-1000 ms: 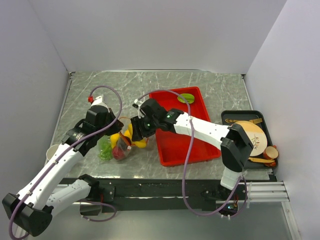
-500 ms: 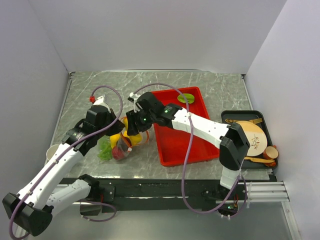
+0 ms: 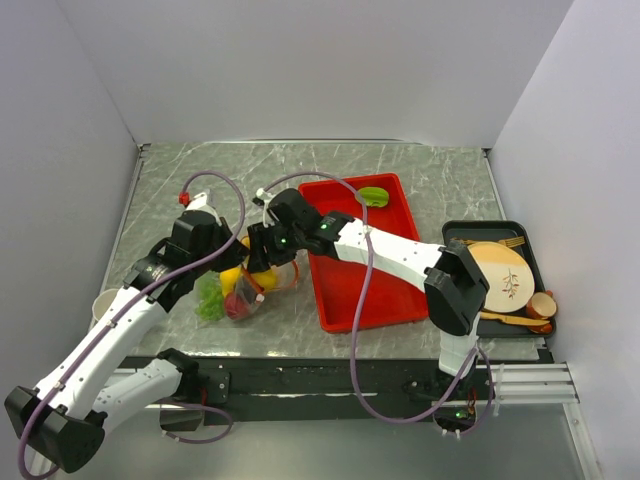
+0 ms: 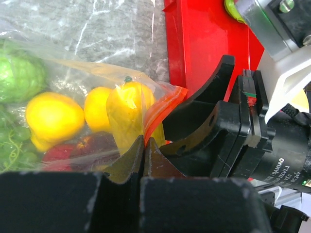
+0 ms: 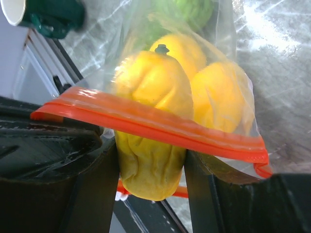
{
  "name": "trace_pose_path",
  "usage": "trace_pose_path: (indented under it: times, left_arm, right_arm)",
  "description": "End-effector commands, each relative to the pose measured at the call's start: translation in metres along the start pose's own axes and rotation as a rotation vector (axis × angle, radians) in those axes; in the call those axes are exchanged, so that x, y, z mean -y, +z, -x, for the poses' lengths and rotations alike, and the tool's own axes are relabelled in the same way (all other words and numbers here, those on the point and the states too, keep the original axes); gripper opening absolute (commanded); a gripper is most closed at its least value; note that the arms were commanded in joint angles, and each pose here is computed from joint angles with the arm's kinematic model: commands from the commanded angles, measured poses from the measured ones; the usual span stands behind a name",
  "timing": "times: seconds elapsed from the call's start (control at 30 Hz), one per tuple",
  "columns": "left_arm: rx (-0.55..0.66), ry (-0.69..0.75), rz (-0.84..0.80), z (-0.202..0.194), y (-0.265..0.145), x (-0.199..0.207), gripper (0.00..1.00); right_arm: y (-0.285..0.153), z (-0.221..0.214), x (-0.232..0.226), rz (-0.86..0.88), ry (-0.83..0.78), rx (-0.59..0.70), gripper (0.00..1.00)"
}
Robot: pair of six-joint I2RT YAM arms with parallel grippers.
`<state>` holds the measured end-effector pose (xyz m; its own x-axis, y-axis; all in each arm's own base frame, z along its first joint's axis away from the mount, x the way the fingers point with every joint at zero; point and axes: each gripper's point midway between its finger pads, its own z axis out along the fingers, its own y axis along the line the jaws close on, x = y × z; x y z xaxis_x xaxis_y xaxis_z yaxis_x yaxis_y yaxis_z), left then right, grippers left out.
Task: Place the food in the zip-top bag and seal the zipper
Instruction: Place the fake fruit in the zipper food storage bag.
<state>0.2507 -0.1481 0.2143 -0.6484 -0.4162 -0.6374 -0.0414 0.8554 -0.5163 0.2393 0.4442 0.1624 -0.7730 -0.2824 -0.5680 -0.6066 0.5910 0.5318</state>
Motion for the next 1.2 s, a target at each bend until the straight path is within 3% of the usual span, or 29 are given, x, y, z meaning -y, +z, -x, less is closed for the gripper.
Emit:
trace_pose_path:
  times: [0.0, 0.23, 0.43, 0.63, 0.7, 0.93, 1.17]
  left_arm:
    - [0.065, -0.018, -0.063, 0.022, -0.016, 0.019, 0.01]
    - [0.092, -0.032, -0.075, 0.030, -0.024, 0.024, 0.01]
    - [0.103, -0.038, -0.085, 0.034, -0.027, 0.027, 0.01]
    - [0.127, -0.042, -0.105, 0.042, -0.036, 0.033, 0.01]
    - [0.132, -0.043, -0.113, 0.045, -0.039, 0.036, 0.01]
    - [0.165, -0.048, -0.131, 0.055, -0.050, 0.042, 0.02]
    - [0.204, -0.068, -0.078, 0.063, -0.055, 0.032, 0.02]
  right_arm:
    - [0.000, 0.029, -0.024, 0.034, 0.028, 0.123, 0.57]
    - [0.002, 0.036, -0.054, 0.206, 0.146, 0.176, 0.58]
    - [0.010, 0.033, -0.060, 0.237, 0.152, 0.158, 0.61]
    - [-0.005, 0.046, -0.090, 0.382, 0.128, 0.192, 0.62]
    - [-0.001, 0.045, -0.093, 0.390, 0.116, 0.159, 0.62]
    - [-0.004, 0.041, -0.094, 0.365, 0.031, 0.136, 0.78]
    - [-0.030, 0.055, -0.077, 0.218, -0.013, 0.238, 0.88]
